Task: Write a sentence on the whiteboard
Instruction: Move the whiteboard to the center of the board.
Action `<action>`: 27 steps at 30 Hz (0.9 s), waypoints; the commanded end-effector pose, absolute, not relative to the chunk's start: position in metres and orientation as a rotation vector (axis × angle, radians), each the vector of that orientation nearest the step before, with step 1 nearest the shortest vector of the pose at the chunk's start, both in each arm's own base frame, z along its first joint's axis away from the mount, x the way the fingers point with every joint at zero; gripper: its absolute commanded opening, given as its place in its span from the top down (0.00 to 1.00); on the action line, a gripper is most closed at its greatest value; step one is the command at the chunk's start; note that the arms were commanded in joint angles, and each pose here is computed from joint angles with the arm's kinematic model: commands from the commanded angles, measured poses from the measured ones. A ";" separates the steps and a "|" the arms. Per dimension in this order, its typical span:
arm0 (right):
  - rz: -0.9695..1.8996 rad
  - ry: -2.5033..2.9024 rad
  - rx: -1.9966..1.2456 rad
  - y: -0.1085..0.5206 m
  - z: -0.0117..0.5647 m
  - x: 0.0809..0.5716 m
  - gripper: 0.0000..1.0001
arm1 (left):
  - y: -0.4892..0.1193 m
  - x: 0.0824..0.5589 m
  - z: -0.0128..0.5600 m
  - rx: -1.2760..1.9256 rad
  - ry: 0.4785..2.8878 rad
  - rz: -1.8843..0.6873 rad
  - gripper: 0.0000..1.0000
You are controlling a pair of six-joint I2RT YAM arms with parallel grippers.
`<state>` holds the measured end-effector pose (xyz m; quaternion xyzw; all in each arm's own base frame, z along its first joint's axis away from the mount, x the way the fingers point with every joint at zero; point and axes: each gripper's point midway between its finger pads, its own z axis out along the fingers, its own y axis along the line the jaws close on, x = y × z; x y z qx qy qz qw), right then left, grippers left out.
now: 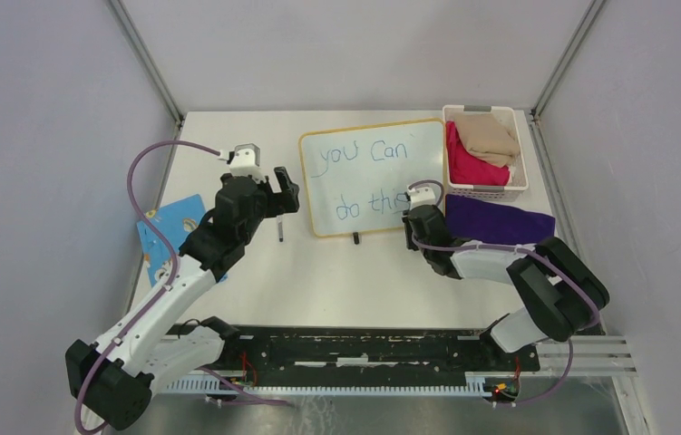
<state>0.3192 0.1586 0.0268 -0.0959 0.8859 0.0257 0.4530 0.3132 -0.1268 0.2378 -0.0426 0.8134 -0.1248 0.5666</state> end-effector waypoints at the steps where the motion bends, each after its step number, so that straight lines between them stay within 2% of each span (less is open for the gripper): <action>1: 0.192 2.103 -0.245 0.194 0.053 0.339 0.69 | -0.131 0.318 0.261 -0.071 1.846 -0.311 0.02; 16: 0.228 2.127 -0.257 0.230 0.048 0.361 0.69 | -0.121 0.316 0.266 -0.114 1.819 -0.264 0.02; 27: 0.200 2.138 -0.273 0.233 0.043 0.370 0.68 | -0.118 0.316 0.267 -0.124 1.807 -0.248 0.02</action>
